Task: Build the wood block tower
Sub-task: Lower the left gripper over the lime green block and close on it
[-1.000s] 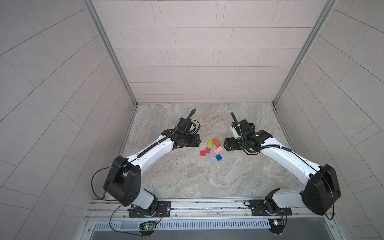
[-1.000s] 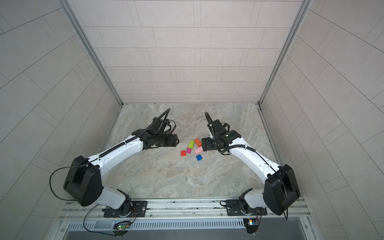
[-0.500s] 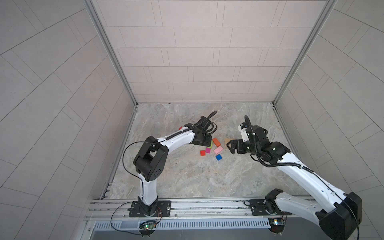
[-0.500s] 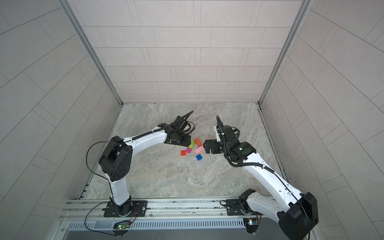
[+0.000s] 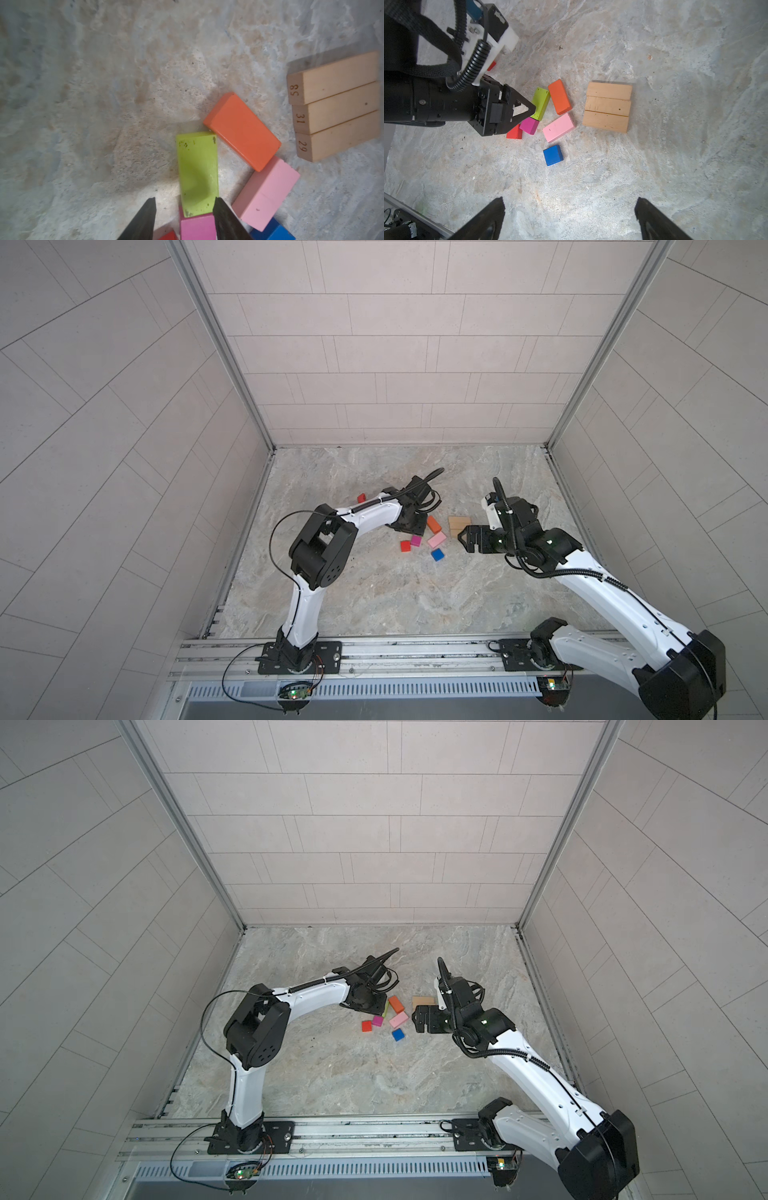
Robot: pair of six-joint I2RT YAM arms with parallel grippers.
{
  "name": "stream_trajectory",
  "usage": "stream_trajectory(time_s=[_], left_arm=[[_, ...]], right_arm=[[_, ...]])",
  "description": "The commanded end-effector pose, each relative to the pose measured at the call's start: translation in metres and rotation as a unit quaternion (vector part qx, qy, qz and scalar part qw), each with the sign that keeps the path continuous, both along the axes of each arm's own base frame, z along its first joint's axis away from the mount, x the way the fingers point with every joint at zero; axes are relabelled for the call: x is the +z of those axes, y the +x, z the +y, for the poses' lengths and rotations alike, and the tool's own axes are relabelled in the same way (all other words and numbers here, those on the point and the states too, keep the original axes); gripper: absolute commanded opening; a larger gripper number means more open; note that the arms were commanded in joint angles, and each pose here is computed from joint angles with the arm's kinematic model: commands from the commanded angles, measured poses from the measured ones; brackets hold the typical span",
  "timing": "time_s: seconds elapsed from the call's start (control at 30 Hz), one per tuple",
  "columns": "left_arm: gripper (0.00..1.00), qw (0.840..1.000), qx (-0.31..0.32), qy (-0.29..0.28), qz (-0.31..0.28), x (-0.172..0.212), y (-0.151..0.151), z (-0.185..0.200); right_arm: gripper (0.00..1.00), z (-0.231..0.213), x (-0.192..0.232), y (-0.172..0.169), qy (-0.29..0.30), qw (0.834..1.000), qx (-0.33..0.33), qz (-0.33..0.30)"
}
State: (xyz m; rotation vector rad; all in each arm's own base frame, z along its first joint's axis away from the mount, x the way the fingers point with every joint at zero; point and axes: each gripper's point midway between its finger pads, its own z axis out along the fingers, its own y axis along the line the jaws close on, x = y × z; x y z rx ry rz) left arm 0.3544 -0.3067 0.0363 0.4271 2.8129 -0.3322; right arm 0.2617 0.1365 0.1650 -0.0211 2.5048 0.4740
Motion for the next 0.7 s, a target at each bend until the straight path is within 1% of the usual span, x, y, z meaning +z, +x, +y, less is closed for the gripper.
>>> stream_trajectory(time_s=[0.0, 0.1, 0.27, 0.67], left_arm=[[0.51, 1.000, -0.004, 0.002, -0.007, 0.005, 0.005, -0.007], [0.51, 1.000, -0.005, 0.002, -0.013, 0.006, 0.007, -0.010], [0.51, 1.000, -0.006, 0.006, -0.006, 0.002, 0.009, -0.013], [0.51, 1.000, -0.001, 0.030, -0.005, -0.005, 0.012, -0.007]], right_arm=[[0.99, -0.003, -0.007, -0.001, 0.001, 1.000, 0.002, 0.012], [0.99, -0.003, -0.008, 0.001, 0.007, 1.000, 0.002, 0.012], [0.99, -0.003, -0.010, 0.005, 0.012, 1.000, 0.004, 0.013], [0.98, -0.004, -0.015, 0.006, 0.019, 1.000, 0.001, 0.019]])
